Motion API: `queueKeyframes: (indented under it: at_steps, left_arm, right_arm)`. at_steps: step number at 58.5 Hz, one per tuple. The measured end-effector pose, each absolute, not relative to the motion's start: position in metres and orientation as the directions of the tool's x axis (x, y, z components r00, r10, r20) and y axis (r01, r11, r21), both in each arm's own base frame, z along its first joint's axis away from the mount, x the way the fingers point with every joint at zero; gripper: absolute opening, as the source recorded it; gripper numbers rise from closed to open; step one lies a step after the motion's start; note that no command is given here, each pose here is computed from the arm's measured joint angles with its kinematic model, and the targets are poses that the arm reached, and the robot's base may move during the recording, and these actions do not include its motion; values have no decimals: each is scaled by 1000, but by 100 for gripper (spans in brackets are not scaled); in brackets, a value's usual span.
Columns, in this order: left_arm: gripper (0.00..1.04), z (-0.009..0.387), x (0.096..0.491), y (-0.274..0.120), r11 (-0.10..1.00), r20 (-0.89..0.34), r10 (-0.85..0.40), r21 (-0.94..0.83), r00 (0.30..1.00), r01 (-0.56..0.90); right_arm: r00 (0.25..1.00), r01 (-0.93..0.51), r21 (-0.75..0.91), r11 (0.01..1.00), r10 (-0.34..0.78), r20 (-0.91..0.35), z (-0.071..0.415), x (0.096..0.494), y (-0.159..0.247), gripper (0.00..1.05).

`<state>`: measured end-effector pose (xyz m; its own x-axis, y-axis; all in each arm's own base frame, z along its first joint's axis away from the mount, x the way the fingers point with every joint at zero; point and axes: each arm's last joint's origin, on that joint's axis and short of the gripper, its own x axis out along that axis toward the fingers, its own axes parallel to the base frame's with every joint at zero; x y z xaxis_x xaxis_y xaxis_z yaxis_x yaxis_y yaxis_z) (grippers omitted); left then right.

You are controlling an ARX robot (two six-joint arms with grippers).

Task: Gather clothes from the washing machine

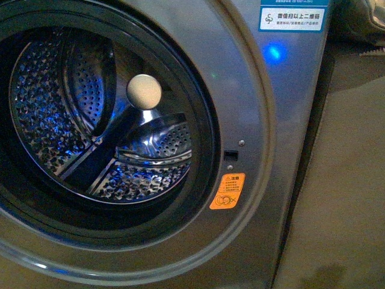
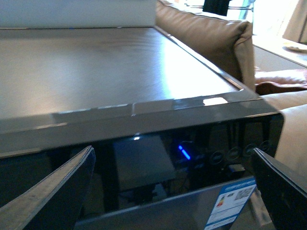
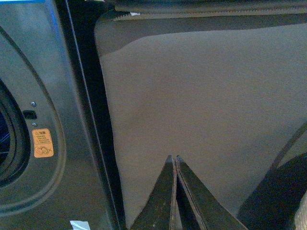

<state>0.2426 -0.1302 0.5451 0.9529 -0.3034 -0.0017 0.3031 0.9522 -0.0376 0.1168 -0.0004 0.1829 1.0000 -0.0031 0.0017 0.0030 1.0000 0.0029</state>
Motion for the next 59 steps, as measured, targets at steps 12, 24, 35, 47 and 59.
queueKeyframes:
  at_steps: [12, 24, 35, 47, 59]
  left_arm:
    - [98, 510, 216, -82, 986, -65, -123, -123, 990, 114]
    - [89, 454, 199, -76, 993, -93, -28, -114, 995, 18]
    - [58, 396, 170, -51, 998, 60, -18, -56, 998, 21]
    - [26, 324, 159, -34, 1000, 18, -15, -21, 1000, 15]
    - [4, 273, 147, -21, 1000, 0, -4, -7, 1000, 4]
  right_arm:
    - [1000, 3, 3, 1000, -3, 1, 177, 113, 0, 2]
    - [1000, 3, 3, 1000, -3, 7, 168, 109, 0, 2]
    - [1000, 3, 3, 1000, -3, -17, 164, 99, 0, 2]
    - [1000, 2, 3, 1000, -2, -1, 165, 98, 0, 2]
    - [1000, 3, 3, 1000, -3, 1, 165, 98, 0, 2]
